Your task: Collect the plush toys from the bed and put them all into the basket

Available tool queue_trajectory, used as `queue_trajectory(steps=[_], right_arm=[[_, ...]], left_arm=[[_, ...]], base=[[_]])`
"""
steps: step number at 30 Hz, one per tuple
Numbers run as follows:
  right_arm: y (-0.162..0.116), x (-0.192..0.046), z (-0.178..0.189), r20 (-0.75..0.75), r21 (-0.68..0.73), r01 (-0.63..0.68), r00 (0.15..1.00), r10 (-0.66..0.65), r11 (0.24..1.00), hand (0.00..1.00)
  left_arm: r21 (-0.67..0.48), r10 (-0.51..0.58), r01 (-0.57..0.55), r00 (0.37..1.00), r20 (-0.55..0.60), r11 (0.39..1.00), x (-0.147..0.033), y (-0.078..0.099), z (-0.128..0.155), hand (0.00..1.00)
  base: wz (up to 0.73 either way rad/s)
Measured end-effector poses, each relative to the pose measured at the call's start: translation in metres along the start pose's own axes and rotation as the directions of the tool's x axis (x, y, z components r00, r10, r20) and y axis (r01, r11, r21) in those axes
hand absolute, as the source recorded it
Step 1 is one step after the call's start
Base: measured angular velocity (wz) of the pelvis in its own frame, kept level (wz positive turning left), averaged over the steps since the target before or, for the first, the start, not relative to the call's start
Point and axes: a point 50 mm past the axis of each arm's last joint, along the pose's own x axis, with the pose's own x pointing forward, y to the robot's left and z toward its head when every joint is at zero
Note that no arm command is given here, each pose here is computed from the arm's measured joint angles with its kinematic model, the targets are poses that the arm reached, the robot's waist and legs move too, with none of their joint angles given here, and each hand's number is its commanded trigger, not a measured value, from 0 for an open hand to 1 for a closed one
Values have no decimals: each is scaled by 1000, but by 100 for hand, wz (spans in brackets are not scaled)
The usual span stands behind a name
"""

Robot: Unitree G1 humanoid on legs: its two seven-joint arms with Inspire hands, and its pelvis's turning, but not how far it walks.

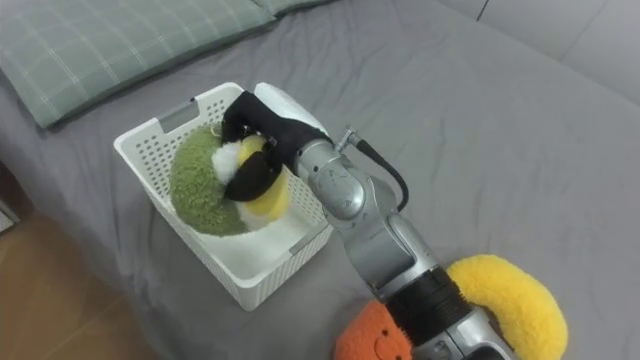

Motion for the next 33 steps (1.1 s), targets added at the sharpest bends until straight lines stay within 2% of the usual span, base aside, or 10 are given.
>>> queue_trajectory(steps=[33], right_arm=[[-5, -1, -3, -9, -12, 61, 998, -61, 998, 0]], left_arm=[[8, 22, -22, 1000, -16, 1000, 0, 5, -2, 0]], base=[[0]])
